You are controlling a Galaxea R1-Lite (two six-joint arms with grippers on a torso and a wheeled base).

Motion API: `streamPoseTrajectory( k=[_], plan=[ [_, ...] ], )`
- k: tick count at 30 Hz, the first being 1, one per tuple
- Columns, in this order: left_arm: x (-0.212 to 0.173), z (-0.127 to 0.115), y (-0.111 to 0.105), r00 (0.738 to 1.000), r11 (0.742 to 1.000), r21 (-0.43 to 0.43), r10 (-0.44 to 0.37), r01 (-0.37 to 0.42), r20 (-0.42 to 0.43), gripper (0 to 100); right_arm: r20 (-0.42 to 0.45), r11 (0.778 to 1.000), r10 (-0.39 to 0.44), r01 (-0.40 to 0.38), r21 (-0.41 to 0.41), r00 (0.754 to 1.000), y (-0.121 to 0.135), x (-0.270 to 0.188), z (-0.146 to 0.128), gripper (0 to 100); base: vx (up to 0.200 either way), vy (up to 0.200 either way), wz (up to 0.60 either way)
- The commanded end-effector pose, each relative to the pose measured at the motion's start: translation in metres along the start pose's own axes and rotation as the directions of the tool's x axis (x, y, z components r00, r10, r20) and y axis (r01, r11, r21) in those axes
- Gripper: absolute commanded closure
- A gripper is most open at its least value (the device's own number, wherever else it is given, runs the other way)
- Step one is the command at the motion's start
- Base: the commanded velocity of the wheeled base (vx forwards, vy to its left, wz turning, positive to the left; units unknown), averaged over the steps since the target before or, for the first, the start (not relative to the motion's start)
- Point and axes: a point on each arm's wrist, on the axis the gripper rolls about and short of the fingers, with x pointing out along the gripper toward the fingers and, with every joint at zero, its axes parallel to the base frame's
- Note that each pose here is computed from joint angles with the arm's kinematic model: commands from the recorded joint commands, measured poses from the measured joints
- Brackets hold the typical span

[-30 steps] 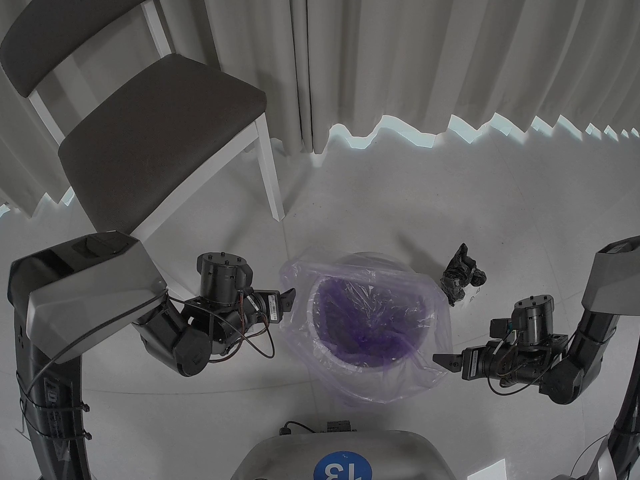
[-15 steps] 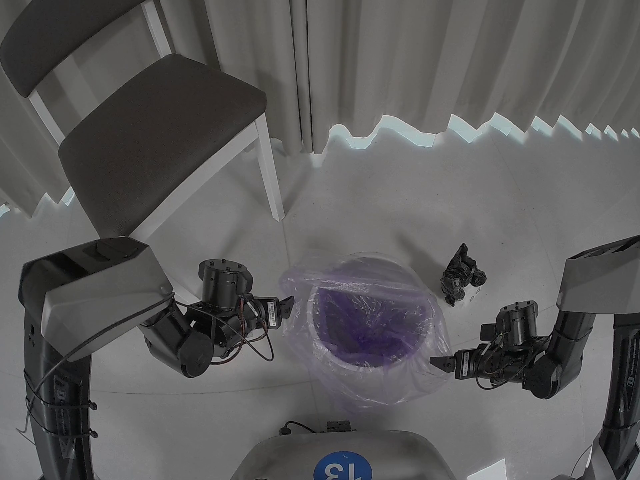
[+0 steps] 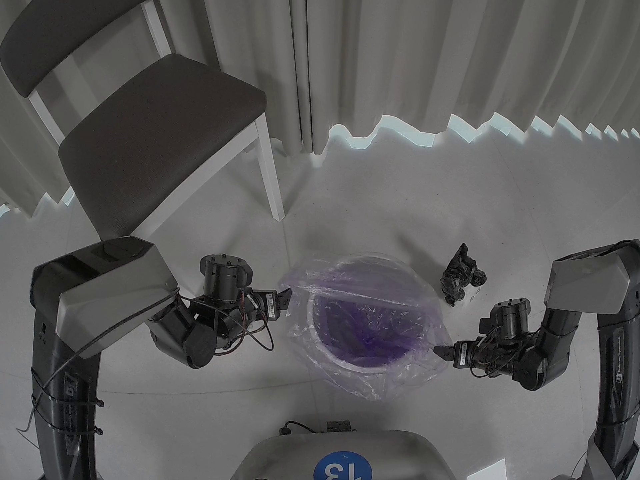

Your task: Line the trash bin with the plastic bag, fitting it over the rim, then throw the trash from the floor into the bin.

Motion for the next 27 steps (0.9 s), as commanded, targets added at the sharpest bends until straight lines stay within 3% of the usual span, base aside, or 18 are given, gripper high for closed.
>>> streamPoseTrajectory(
  k=[1,14,27],
  plan=[
    [0.008,0.003,0.003,1.0,1.0,-0.007,0.012,-0.012,0.019,0,0.0,1.0,-0.014,0.014,0.01,1.0,-0.006,0.006,-0.001,0,0.0,0.0,0.0],
    [0.002,0.029,-0.007,0.995,1.0,-0.014,-0.015,0.016,0.099,0,0.075,1.0,-0.002,0.001,0.023,0.997,-0.003,-0.008,0.02,0,0.0,0.0,0.0],
    [0.009,0.025,-0.005,0.995,1.0,-0.019,-0.009,0.011,0.099,0,0.091,0.997,-0.006,-0.001,0.081,0.996,-0.003,0.001,0.024,0,0.0,0.0,0.0]
  ],
)
